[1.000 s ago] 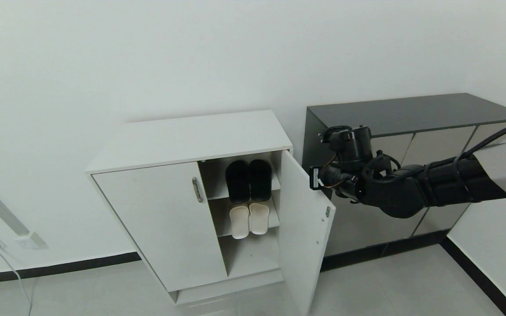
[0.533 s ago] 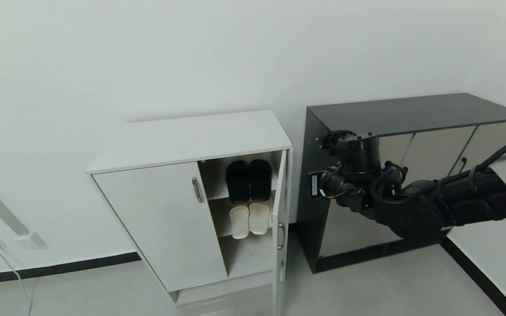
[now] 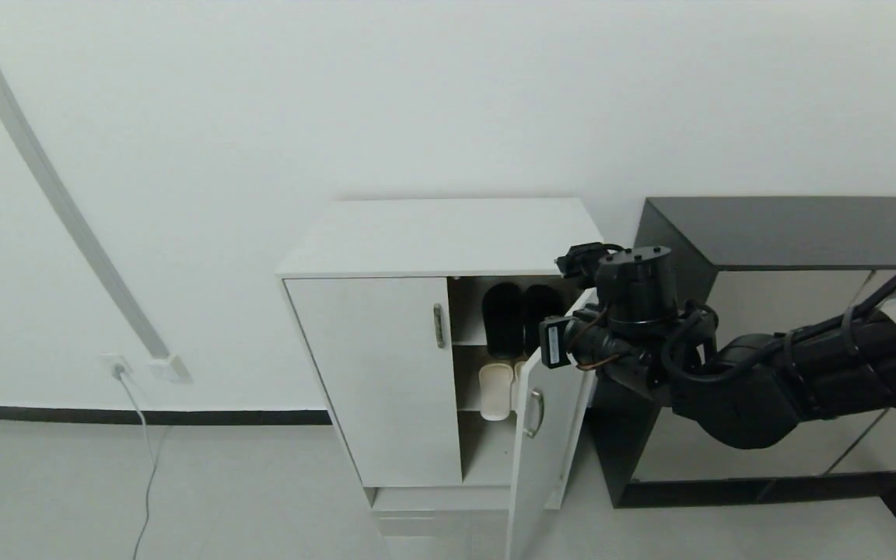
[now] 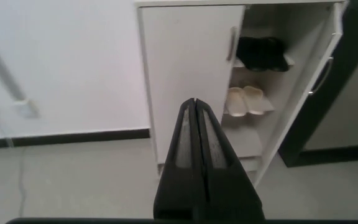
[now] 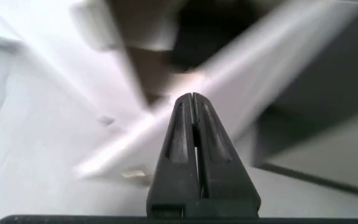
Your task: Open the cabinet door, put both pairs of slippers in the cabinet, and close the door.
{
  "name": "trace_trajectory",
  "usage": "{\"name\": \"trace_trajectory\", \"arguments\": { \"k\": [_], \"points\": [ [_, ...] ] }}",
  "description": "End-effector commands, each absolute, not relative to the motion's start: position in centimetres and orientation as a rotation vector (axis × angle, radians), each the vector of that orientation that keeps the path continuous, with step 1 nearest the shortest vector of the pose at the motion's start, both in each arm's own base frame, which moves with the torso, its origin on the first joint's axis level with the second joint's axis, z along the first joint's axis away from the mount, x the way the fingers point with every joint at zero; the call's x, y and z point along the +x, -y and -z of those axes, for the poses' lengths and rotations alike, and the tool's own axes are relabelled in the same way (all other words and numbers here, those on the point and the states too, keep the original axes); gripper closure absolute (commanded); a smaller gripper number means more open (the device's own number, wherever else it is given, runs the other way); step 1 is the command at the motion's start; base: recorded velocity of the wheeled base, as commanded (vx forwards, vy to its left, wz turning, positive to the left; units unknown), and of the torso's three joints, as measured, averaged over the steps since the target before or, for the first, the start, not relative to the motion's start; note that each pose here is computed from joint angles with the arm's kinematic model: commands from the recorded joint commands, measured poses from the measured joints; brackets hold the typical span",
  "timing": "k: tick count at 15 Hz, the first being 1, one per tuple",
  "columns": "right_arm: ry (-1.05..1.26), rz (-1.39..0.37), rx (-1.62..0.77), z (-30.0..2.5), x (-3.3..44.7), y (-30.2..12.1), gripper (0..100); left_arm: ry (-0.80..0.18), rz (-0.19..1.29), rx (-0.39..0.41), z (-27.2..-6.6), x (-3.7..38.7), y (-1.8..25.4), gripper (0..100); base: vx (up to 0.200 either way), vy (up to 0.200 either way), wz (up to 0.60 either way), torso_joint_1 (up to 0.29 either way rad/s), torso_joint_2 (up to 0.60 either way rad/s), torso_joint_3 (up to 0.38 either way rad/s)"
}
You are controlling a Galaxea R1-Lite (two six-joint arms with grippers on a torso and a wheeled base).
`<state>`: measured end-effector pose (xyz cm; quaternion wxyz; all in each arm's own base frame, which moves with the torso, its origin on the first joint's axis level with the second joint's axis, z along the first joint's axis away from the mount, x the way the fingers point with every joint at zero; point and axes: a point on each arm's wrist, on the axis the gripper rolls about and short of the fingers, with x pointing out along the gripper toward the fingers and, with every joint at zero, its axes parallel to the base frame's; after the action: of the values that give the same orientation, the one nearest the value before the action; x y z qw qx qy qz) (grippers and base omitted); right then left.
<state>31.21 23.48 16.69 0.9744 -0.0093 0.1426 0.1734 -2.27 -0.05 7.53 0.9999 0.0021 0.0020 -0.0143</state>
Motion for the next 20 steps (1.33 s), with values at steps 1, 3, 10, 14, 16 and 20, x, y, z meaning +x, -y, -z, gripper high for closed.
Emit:
{"name": "trace_trajectory", "arguments": {
  "k": [1, 3, 10, 14, 16, 20],
  "points": [
    [-0.279, -0.349, -0.016, -16.8, 31.0, -23.3, 100, -0.005, 0.031, 0.005, -7.5, -2.3, 0.0, 100, 0.000, 0.000, 0.00, 0.000, 0.00, 0.000],
    [-0.277, -0.345, -0.032, -16.5, 30.7, -23.0, 100, -0.005, 0.031, 0.005, -7.5, -2.3, 0.0, 100, 0.000, 0.000, 0.00, 0.000, 0.00, 0.000],
    [-0.387, -0.368, -0.096, -13.2, 27.7, -20.8, 100, -0.003, 0.031, 0.005, -7.5, -2.3, 0.0, 100, 0.000, 0.000, 0.00, 0.000, 0.00, 0.000],
    [-0.423, -0.378, -0.114, -11.3, 26.7, -20.3, 100, -0.003, 0.031, 0.005, -7.5, -2.3, 0.0, 100, 0.200, 0.000, 0.00, -0.001, 0.00, 0.004],
    [-0.428, -0.380, -0.116, -11.1, 26.8, -20.4, 100, -0.003, 0.031, 0.005, -7.5, -2.3, 0.0, 100, 0.000, 0.000, 0.00, 0.000, 0.00, 0.000],
    [-0.421, -0.388, -0.114, -10.2, 27.5, -21.0, 100, -0.003, 0.031, 0.005, -7.5, -2.3, 0.0, 100, 0.000, 0.000, 0.00, 0.000, 0.00, 0.000]
  ]
}}
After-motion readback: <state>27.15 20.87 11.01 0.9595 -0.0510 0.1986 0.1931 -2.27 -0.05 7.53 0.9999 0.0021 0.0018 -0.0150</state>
